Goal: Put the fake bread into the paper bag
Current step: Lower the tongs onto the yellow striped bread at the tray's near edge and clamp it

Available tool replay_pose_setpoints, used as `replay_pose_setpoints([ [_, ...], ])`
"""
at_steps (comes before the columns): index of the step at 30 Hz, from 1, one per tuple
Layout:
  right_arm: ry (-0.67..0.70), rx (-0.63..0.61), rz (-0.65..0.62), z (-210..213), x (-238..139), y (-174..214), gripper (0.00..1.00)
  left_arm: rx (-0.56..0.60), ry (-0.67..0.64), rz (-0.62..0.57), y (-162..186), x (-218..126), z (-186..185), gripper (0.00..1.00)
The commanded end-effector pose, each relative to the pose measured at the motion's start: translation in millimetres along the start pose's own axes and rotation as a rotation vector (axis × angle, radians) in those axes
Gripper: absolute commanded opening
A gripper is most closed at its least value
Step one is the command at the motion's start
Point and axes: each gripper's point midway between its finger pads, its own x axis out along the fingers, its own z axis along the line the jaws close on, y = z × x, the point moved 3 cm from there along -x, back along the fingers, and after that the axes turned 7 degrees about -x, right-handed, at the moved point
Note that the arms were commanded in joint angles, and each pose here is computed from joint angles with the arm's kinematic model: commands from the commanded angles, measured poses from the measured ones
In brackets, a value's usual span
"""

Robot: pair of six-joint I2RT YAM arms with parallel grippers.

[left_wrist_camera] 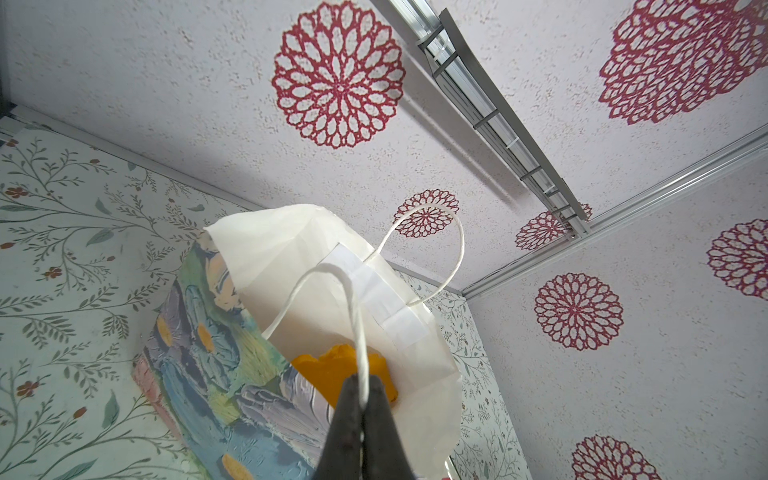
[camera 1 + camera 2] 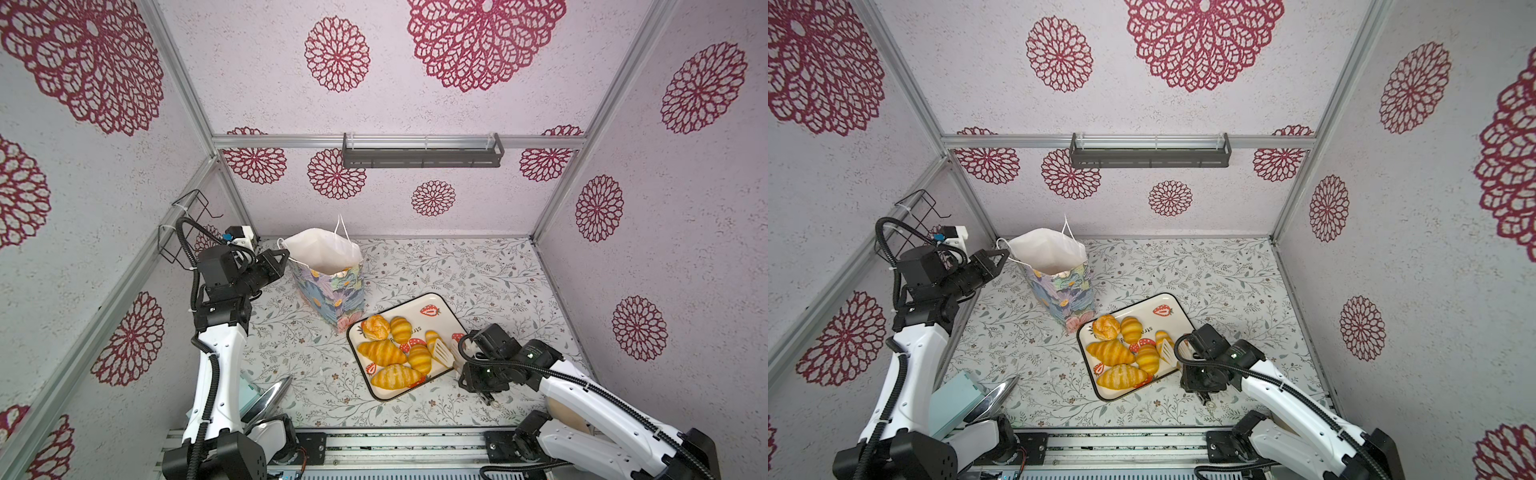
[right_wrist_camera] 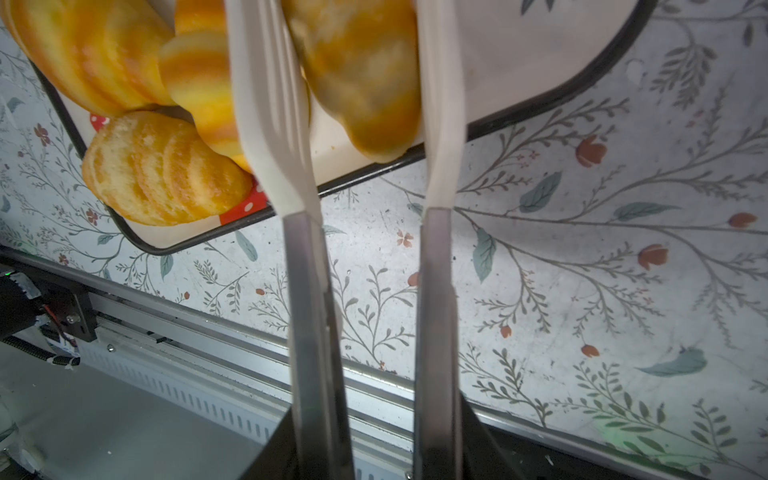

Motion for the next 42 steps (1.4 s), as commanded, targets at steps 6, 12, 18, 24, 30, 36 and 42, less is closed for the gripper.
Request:
replay_pose_setpoints([
  [6,-0.007,0.011,-0.005,-1.3,-9.4,5.9,0.45,0.001,0.006,-0.007,-0.7,0.7,2.6,0.00],
  [12,0.028,0.007,0.011,-7.4,-10.7,10.5,0.46,0.000,0.008,-0.008,-0.8,0.8,2.5,0.00],
  [18,0.014,-0.002,0.025,-5.2,-6.3,10.2,0.47,-0.013,0.015,0.001,-0.1,3.6,3.7,0.00],
  [24,-0.008,-0.021,0.035,-0.9,-8.3,10.5,0.47,-0.009,0.007,-0.002,0.5,2.7,4.8,0.00],
  [30,-0.001,-0.026,0.038,-1.5,-8.5,10.0,0.48,-0.013,0.010,0.001,0.7,3.5,4.8,0.00],
  [36,0.012,-0.039,0.045,-1.1,-5.5,5.4,0.48,-0.016,0.008,0.002,1.1,4.0,5.9,0.00],
  [42,0.023,-0.055,0.054,-0.8,-3.4,2.0,0.48,-0.014,0.008,0.002,1.6,3.5,5.7,0.00],
])
